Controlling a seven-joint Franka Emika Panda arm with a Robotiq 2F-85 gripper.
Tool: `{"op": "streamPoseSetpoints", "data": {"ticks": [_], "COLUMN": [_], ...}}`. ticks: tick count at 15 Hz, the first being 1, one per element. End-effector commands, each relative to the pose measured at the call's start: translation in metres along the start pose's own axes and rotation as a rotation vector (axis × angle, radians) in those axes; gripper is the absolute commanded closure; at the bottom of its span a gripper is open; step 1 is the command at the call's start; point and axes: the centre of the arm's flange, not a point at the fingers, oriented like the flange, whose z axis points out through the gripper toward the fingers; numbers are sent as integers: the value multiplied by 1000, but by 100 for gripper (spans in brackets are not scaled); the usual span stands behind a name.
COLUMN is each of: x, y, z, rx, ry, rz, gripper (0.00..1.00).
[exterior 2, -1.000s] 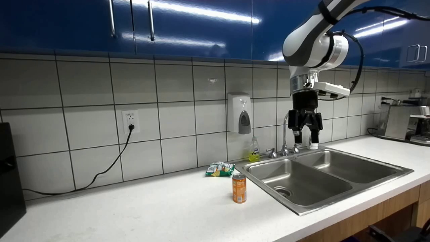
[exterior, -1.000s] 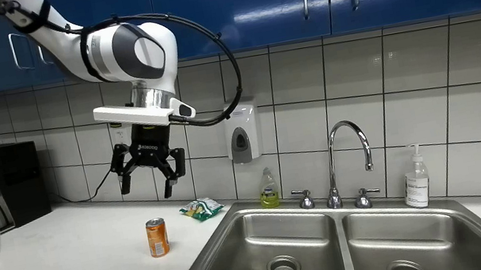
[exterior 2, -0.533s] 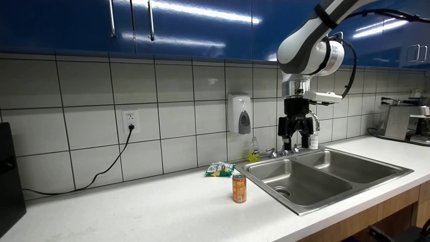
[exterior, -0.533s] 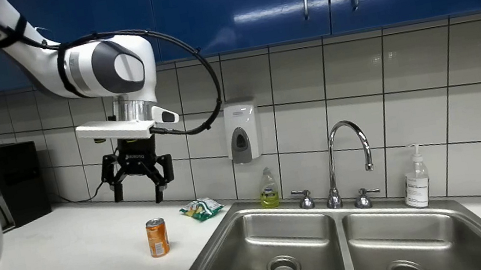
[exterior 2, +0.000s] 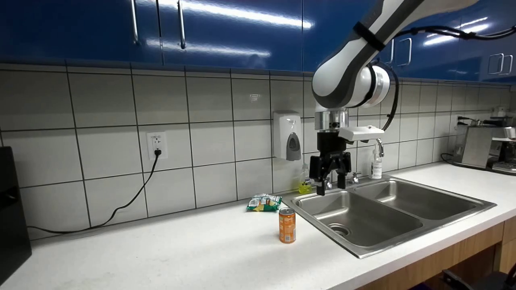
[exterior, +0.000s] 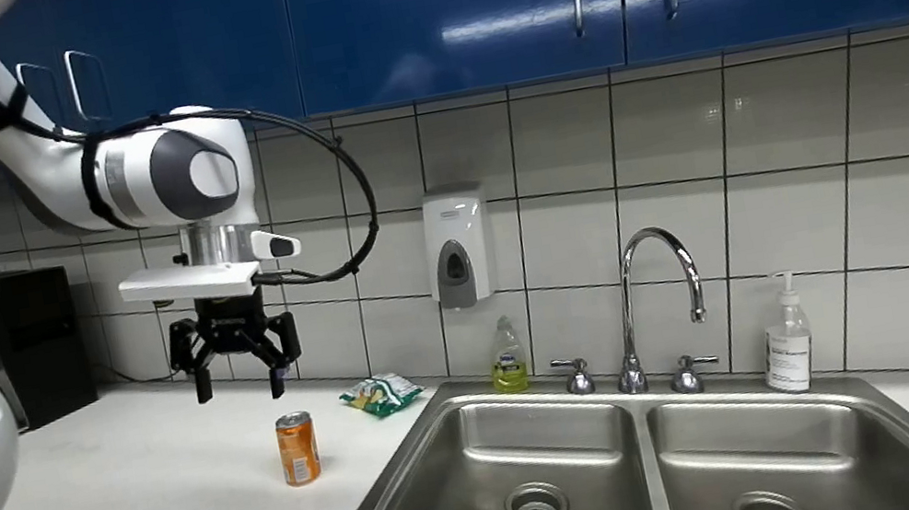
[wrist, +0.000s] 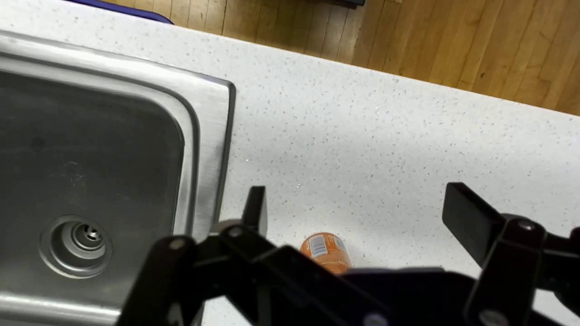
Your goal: Put the can in the sink
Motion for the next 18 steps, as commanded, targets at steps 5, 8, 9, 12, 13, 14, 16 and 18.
{"op": "streamPoseSetpoints", "data": {"ticks": [5,8,9,12,13,14,16,18], "x": [73,97,103,119,123,126,130,135], "y": [13,19,20,21,22,22,21,19], "z": [63,82,88,101,105,109,114,119], "rx": [-28,-24,-21,-9,-6,-2,3,13], "ry": [-3,-28,-37,-61,-68,-77,-93,-111], "rz": [2,-5,-6,-10,-12,-14,-14,-20], "gripper": [0,0,0,0,0,0,0,0]}}
